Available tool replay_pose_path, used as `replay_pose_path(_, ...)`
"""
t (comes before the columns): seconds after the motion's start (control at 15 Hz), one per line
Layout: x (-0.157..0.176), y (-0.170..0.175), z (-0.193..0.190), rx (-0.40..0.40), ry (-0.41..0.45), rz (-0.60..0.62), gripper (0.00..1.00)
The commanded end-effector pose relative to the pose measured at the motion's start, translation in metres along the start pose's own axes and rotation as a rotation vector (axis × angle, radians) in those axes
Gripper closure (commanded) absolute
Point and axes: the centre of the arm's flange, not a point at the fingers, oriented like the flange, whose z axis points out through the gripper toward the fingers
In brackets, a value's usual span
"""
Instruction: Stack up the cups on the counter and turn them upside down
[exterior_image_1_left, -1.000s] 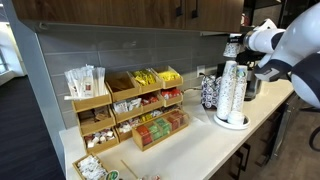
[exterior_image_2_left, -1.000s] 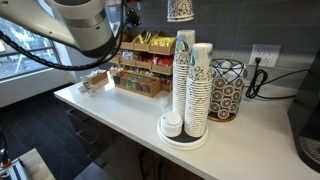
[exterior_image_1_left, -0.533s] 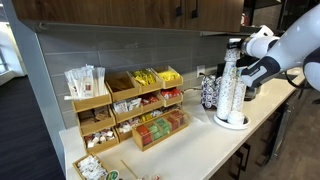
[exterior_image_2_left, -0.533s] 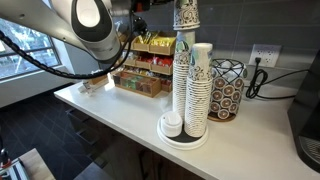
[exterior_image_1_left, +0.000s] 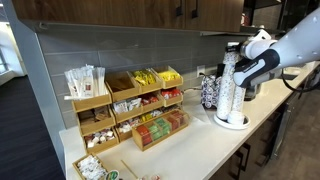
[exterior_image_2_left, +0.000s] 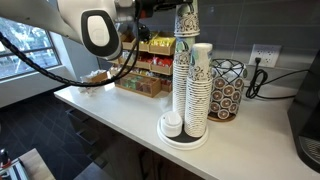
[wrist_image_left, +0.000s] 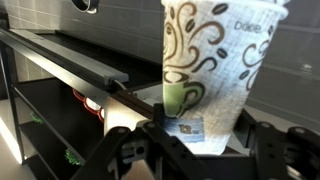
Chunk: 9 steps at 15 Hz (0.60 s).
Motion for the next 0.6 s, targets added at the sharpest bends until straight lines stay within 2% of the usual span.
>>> replay_pose_path(0.0,-0.0100,0.0021,0.0038,0.026,-0.012,0.008,0.58)
replay_pose_path(0.27,-0.0133,0.0015,0.0041,0.031,-0.022,0.011,0.56)
replay_pose_path(0.4,-0.0139,0.0011,0.0043,0.031,-0.024,0.008,0.07)
replay_pose_path(0.53,-0.0135,0.0023,0.0038,0.030,-0.025,0.008,0.06)
